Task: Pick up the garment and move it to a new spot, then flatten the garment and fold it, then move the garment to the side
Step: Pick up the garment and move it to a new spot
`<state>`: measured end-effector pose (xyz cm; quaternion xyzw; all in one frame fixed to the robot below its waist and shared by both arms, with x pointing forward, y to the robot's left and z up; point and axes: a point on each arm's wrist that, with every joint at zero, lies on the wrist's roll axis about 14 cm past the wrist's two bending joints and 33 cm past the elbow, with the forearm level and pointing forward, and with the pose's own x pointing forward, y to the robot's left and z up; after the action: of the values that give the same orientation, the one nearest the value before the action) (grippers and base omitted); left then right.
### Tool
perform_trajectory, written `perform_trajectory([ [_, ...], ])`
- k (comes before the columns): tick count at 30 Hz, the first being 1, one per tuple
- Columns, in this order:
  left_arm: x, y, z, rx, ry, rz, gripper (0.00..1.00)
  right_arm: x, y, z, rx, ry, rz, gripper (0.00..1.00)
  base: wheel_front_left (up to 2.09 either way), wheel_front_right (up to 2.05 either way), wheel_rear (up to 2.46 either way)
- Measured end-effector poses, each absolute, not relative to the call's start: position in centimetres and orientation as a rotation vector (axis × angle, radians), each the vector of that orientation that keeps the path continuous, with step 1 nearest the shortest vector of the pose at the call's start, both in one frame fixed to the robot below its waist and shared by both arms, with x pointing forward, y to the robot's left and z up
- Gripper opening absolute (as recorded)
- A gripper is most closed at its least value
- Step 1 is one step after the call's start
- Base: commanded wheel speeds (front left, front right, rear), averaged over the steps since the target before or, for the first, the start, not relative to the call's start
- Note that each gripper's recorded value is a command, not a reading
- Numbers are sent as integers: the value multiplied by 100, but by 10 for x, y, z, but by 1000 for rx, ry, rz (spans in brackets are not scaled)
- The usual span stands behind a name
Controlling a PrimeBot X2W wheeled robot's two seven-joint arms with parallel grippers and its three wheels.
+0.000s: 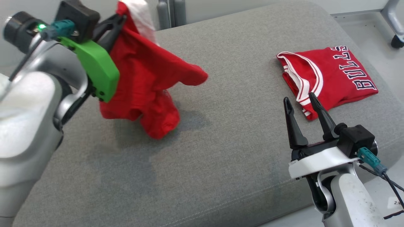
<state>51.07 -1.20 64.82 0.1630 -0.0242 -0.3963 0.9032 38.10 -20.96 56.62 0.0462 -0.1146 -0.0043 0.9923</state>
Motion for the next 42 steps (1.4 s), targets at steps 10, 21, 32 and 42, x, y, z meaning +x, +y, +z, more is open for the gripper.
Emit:
perform_trajectory([
  [10, 481, -79, 648, 228, -149, -1007, 0, 373, -217, 562, 94, -215, -33, 100, 0, 0, 0],
  [21, 497, -87, 554, 302, 3, -1033, 0, 380, -219, 550, 108, -185, -40, 100, 0, 0, 0],
  [32, 540, -18, 473, 296, 264, -821, 0, 385, -223, 537, 114, -156, -53, 100, 0, 0, 0],
  [42, 549, 4, 458, 157, 312, -681, 100, 389, -220, 535, 118, -152, -44, 100, 0, 0, 0],
])
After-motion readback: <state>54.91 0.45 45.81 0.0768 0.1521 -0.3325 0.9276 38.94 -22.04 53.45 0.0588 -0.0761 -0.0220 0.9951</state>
